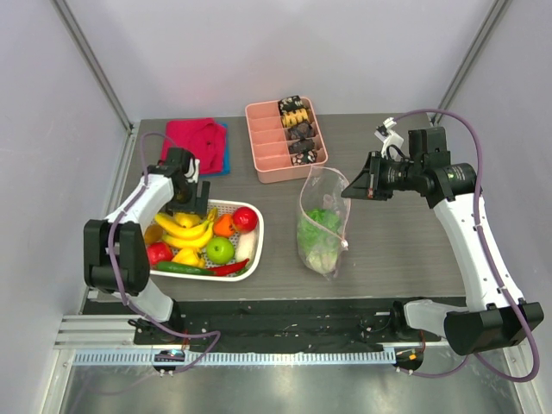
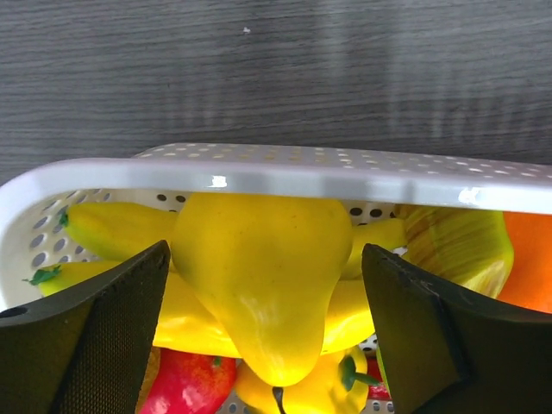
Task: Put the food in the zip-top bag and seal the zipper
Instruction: Pick up the fake fruit from the bin, then place the fake fruit in the zipper food storage bag.
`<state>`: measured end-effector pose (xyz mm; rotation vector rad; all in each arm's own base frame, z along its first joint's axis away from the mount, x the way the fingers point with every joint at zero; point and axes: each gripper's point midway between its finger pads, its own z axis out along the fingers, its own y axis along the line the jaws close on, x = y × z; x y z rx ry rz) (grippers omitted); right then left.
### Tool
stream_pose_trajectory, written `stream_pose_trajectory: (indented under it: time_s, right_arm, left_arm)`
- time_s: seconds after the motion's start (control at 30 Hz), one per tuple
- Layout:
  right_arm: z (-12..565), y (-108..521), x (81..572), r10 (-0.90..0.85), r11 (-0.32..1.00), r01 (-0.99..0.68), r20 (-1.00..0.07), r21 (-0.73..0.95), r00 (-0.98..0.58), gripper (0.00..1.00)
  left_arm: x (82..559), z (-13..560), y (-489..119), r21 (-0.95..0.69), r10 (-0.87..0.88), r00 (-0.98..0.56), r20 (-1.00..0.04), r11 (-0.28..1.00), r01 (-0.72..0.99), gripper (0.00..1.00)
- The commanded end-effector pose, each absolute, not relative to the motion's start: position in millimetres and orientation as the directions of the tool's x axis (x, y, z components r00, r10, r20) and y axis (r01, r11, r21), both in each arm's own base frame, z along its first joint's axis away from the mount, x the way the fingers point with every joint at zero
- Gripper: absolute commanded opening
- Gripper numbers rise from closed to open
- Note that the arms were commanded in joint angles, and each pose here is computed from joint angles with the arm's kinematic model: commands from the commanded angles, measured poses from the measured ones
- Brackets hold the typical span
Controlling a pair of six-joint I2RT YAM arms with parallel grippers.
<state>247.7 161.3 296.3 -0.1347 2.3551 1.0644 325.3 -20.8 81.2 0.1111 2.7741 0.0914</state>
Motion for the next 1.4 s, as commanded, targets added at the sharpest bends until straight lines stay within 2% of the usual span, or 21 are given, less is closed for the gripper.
stream_pose_trajectory:
  time_s: [0.0,0.27,0.33,0.47,0.5,0.6,0.7,0.8,0.87,0.93,0.97,1.07,1.17,1.37]
  right_arm:
    - [300,162,253,0.119,0.681,-0.338,-0.554,0.649,-0.824,0.01]
    - [300,163,253,0.117,0.68,-0.338,-0.551,0.651,-0.826,0.01]
    - [299,163,253,0.116,0.679,-0.336,-0.548,0.652,-0.828,0.01]
    - [300,163,253,0.118,0.68,-0.336,-0.549,0.652,-0.827,0.01]
    - [300,162,253,0.117,0.681,-0.338,-0.552,0.65,-0.826,0.01]
    - [298,162,252,0.114,0.682,-0.34,-0.553,0.648,-0.826,0.01]
    - [299,162,252,0.114,0.682,-0.34,-0.552,0.648,-0.826,0.01]
    - [298,163,252,0.111,0.681,-0.341,-0.551,0.649,-0.827,0.01]
    - [298,163,253,0.115,0.678,-0.339,-0.55,0.652,-0.827,0.01]
    - [298,164,252,0.118,0.674,-0.337,-0.547,0.657,-0.829,0.01]
    - [297,164,253,0.121,0.673,-0.334,-0.543,0.66,-0.831,0.01]
    - [299,165,253,0.128,0.669,-0.33,-0.541,0.666,-0.831,0.01]
    - [305,166,252,0.137,0.662,-0.334,-0.546,0.672,-0.826,0.01]
    - [309,166,245,0.136,0.652,-0.342,-0.548,0.676,-0.825,0.01]
  left_arm:
    - [337,73,-24,0.071,0.045,-0.922,-0.384,0.997,0.02,0.9]
    - [337,63,-23,0.08,0.03,-0.931,-0.363,0.997,0.001,0.91]
    - [338,68,-23,0.076,0.029,-0.929,-0.369,0.997,0.001,0.86]
    - [347,110,-26,0.062,0.038,-0.883,-0.468,0.998,0.01,0.75]
    - [346,120,-26,0.058,0.038,-0.876,-0.481,0.998,0.012,0.69]
    - [347,159,-31,0.037,0.044,-0.831,-0.554,0.999,0.029,0.6]
    - [351,203,-43,0.021,0.074,-0.765,-0.64,0.997,0.078,0.59]
    - [341,239,-88,-0.037,0.148,-0.704,-0.694,0.97,0.24,0.61]
    - [338,287,-122,-0.062,0.177,-0.589,-0.789,0.93,0.363,0.61]
    - [329,339,-165,-0.075,0.183,-0.452,-0.873,0.865,0.496,0.61]
    - [313,353,-199,-0.095,0.202,-0.407,-0.891,0.793,0.601,0.61]
    - [286,397,-258,-0.084,0.211,-0.29,-0.933,0.659,0.747,0.6]
    - [263,414,-307,-0.079,0.22,-0.234,-0.947,0.548,0.833,0.6]
    - [233,393,-387,-0.089,0.297,-0.223,-0.929,0.406,0.91,0.6]
